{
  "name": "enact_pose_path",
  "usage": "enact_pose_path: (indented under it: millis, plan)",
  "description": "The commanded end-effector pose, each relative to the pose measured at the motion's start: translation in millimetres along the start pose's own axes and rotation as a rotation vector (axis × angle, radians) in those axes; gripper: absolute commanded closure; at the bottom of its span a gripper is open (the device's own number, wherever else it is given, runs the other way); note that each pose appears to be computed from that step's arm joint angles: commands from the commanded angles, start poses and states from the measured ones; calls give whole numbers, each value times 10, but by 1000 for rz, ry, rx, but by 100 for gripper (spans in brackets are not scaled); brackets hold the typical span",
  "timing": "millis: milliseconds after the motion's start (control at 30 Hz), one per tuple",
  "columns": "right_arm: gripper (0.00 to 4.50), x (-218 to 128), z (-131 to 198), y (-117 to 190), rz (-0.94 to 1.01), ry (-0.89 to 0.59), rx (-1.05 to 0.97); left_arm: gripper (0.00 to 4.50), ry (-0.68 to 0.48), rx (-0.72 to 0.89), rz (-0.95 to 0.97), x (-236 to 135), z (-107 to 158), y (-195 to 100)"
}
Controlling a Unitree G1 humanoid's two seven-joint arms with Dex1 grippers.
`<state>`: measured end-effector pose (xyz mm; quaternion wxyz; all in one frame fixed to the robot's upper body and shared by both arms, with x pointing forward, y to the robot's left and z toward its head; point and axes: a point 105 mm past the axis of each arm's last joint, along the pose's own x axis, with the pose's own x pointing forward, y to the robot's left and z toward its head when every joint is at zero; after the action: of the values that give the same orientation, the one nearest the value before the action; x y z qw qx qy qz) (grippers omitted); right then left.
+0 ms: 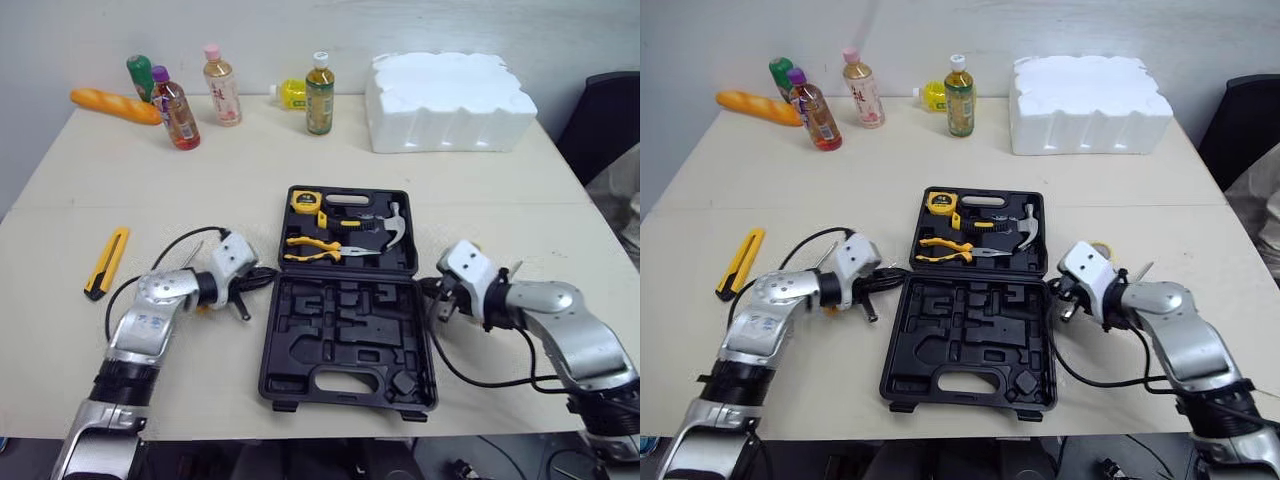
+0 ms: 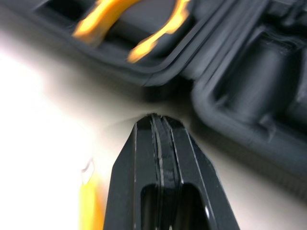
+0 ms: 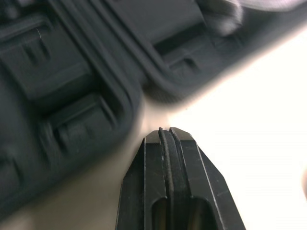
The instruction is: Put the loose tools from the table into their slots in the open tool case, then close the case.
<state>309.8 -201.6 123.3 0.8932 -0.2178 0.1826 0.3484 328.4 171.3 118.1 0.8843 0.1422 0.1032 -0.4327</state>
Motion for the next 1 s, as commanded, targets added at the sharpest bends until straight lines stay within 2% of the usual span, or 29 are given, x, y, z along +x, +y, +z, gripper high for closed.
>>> enact_pose_path:
  millis: [33,67,167,267,367,400,500,567,767,1000]
  plan:
    - [450,-464,204,-100,-25,-123,51,417,-156,-44,-41,-527,328,-11]
    - [450,-608,199,-102,-23,-139,79,385,-157,-86,-63,-690,314,-40]
    - [358,-915,142,-122,-44,-143,127,272,-152,-185,-79,-1031,259,-82]
    - [210,-1380,-157,-295,-153,-41,207,140,-30,-195,151,-1550,-42,210]
    - [57,-1725,-399,-398,-249,40,235,4,-11,-222,327,-2067,-85,454]
    - [8,-1833,-463,-430,-281,54,249,0,0,-239,405,-2278,-150,561]
    - [2,-2071,-584,-540,-365,62,266,0,144,-216,597,-2718,-471,760]
    - [2,-2189,-652,-611,-410,67,269,0,196,-209,623,-2842,-575,775]
    - [2,-2436,-833,-798,-501,113,248,0,239,-214,711,-3101,-693,875]
    - [2,-2320,-850,-782,-477,107,223,0,210,-262,675,-3044,-743,861]
